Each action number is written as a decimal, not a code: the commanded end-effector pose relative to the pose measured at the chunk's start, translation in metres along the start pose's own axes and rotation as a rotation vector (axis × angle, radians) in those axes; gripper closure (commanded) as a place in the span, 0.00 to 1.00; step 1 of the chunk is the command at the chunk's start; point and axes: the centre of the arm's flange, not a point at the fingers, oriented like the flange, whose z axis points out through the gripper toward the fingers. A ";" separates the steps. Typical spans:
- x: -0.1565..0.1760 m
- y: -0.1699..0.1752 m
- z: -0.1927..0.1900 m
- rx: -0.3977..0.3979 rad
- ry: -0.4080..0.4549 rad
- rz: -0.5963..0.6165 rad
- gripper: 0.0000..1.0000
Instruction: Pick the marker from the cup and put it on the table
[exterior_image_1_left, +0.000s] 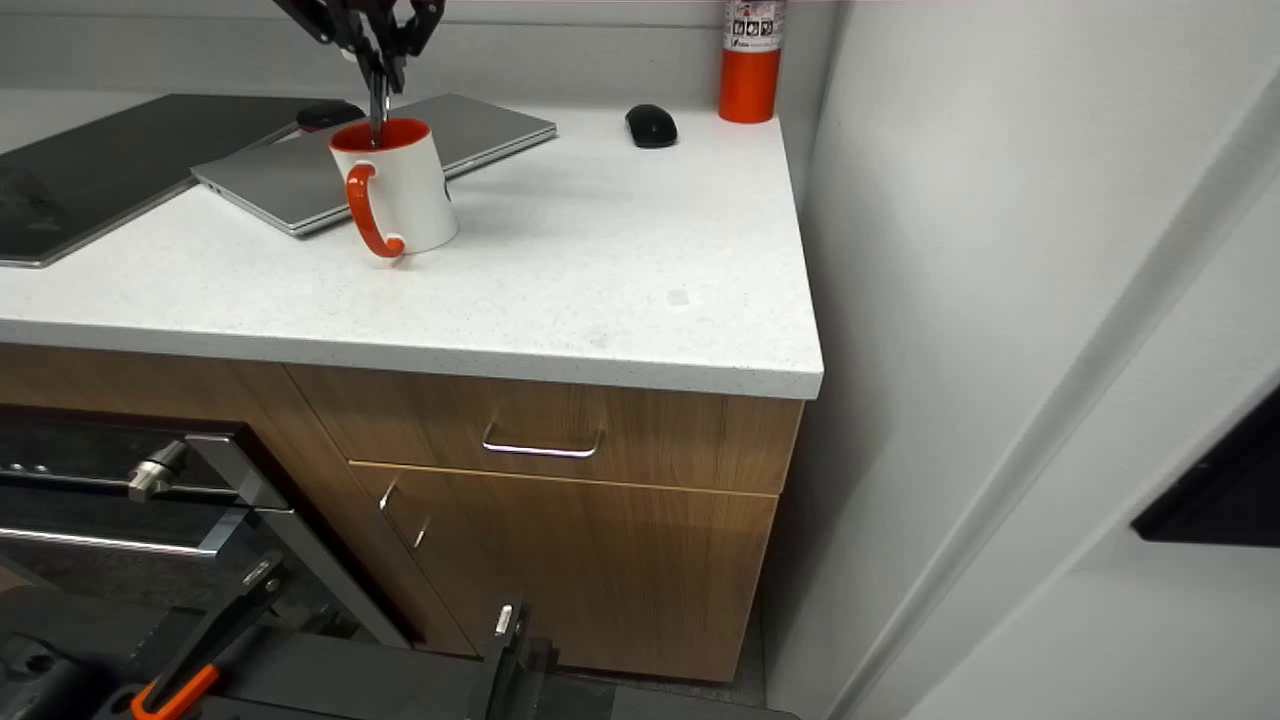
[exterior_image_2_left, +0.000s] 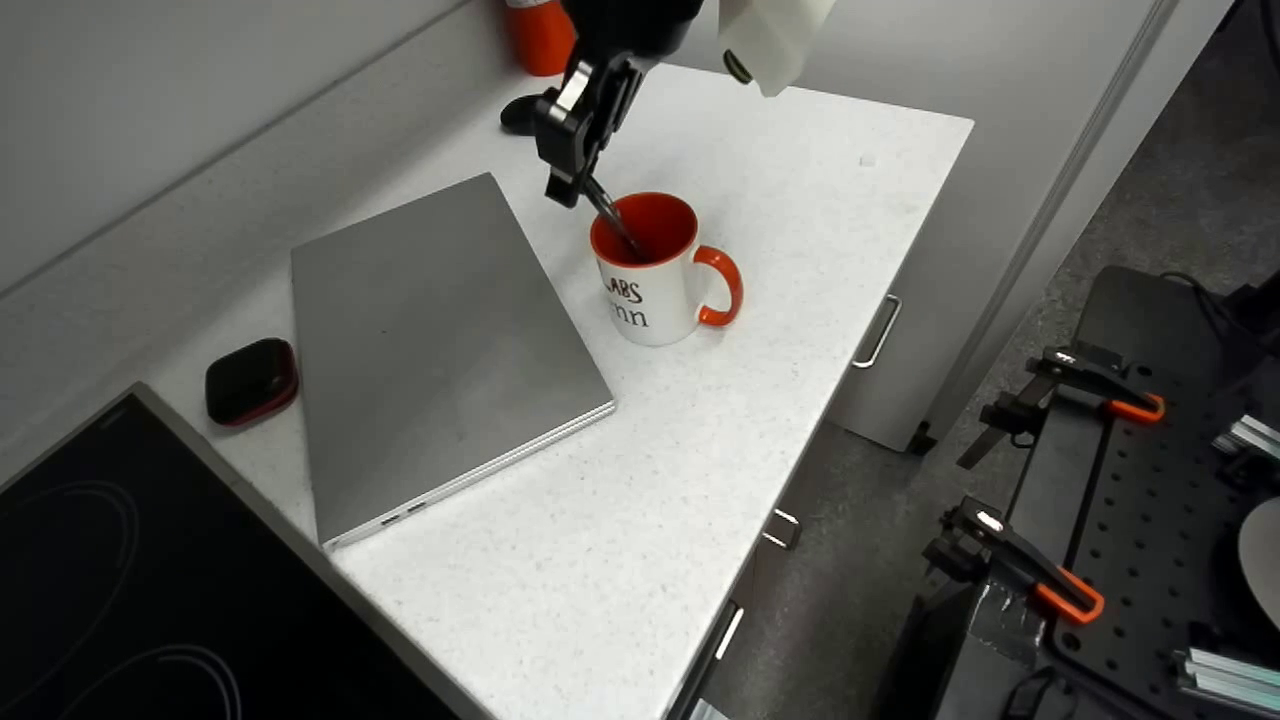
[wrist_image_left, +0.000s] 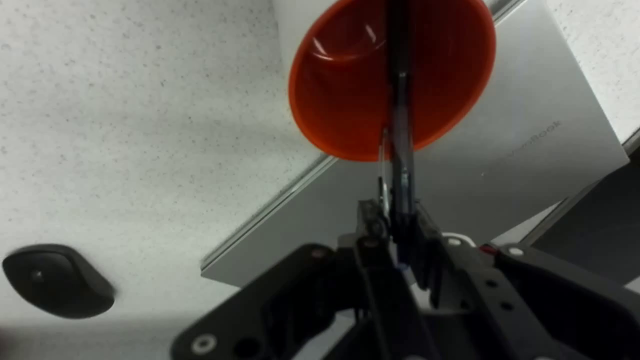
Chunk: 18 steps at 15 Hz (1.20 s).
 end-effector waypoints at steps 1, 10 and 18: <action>-0.001 -0.019 -0.067 -0.023 0.071 -0.048 0.96; -0.009 0.031 -0.117 -0.320 -0.131 -0.028 0.96; -0.039 0.071 -0.096 -0.307 -0.229 0.055 0.84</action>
